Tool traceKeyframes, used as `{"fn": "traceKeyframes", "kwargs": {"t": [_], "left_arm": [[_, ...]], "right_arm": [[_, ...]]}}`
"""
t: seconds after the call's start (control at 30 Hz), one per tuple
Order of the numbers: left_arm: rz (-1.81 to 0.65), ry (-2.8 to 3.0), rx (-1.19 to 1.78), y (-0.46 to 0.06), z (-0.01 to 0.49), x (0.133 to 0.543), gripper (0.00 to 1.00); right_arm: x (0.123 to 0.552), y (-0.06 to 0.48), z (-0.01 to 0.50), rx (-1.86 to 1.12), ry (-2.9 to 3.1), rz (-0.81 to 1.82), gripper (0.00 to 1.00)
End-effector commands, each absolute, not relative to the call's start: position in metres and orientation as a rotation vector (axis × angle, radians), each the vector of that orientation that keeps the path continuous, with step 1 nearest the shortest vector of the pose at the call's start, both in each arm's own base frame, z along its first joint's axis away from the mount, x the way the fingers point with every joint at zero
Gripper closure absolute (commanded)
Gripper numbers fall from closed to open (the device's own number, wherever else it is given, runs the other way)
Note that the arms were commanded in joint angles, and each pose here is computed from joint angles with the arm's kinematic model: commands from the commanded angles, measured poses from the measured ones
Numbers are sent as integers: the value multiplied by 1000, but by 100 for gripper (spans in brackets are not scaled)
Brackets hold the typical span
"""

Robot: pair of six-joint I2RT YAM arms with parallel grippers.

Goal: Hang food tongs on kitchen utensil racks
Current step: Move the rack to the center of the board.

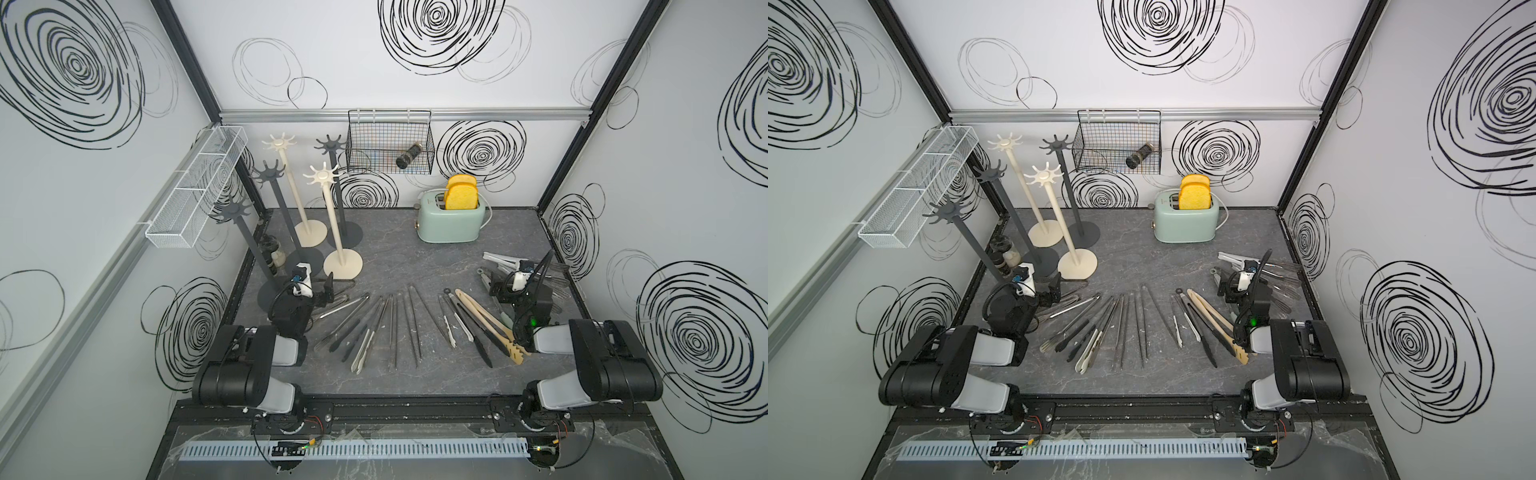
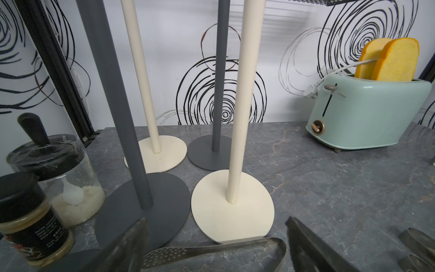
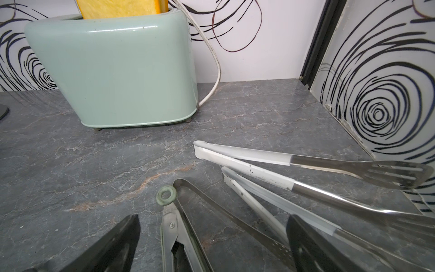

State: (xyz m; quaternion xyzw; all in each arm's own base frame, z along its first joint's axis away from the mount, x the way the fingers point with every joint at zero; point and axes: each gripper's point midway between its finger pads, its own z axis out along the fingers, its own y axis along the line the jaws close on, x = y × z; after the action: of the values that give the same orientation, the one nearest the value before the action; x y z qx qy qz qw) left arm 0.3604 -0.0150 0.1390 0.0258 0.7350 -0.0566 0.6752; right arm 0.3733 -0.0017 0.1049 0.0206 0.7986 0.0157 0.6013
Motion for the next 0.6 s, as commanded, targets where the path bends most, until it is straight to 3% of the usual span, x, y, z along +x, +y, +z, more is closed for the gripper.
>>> {"fn": "traceKeyframes", "kwargs": {"t": [0.0,0.3,0.57], "left_arm": [[-84,1594,6,-5,174,368,4],[-124,1445,-98,-8,225,351,3],[-283,1467,81,-73,247,374,5]], "right_arm": [[385,-9,137,102,1825,19,0],[389,2,168,169,1889,76,1],[376,20,197,97,1847,138,2]]}}
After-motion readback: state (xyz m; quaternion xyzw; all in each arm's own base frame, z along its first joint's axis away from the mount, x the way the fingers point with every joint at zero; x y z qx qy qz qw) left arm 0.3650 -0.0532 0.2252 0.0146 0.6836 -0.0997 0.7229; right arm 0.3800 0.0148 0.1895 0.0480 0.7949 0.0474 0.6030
